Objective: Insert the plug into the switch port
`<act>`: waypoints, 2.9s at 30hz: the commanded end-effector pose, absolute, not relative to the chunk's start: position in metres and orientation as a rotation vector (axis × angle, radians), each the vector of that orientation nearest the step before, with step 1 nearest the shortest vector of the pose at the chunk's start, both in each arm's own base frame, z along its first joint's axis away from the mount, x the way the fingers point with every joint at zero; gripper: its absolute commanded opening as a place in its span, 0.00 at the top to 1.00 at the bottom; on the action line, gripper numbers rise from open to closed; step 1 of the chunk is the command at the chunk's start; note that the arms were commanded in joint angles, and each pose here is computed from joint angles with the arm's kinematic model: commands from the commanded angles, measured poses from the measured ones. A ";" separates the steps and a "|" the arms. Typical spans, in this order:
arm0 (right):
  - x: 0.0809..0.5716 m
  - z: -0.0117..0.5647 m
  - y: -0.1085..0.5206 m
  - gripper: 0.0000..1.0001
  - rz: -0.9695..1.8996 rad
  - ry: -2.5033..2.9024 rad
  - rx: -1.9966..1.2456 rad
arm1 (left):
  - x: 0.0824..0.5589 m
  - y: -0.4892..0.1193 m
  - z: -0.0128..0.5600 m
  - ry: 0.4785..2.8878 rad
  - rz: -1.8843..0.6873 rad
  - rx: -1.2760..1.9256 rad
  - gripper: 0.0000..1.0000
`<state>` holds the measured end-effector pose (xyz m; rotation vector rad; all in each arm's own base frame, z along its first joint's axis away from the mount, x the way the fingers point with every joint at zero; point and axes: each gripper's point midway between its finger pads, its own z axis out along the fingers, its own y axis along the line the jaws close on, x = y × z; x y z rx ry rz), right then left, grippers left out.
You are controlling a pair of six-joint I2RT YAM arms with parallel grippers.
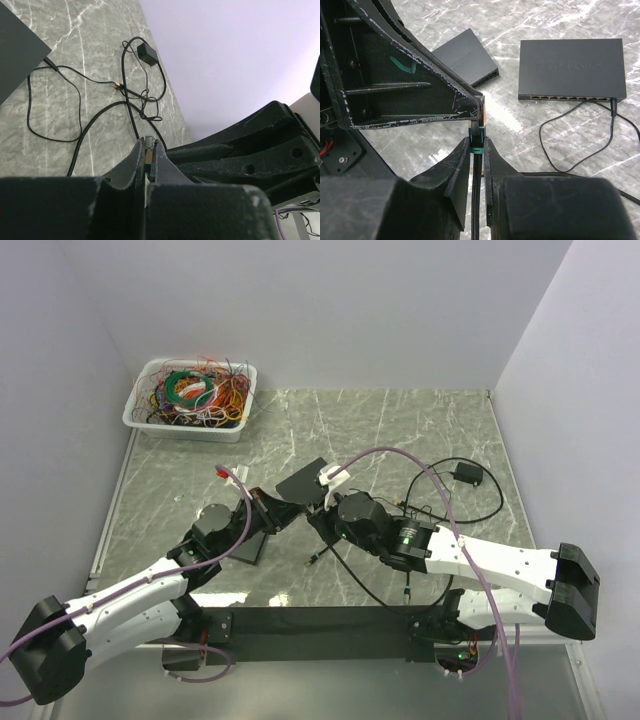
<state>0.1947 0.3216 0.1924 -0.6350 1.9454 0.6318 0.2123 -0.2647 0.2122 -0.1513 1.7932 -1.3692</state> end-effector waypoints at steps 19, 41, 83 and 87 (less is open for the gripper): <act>0.216 0.123 0.283 1.00 0.470 2.105 -0.551 | 0.290 -0.197 0.194 1.865 -0.954 -0.199 0.07; 0.268 0.059 0.326 1.00 0.443 2.291 -0.637 | 0.401 -0.215 0.117 1.899 -1.097 -0.018 0.20; 0.311 0.047 0.331 1.00 0.416 2.339 -0.581 | 0.390 -0.247 0.041 1.978 -1.163 0.229 0.32; 0.316 0.057 0.328 1.00 0.405 2.326 -0.565 | 0.389 -0.246 0.040 1.980 -1.153 0.233 0.32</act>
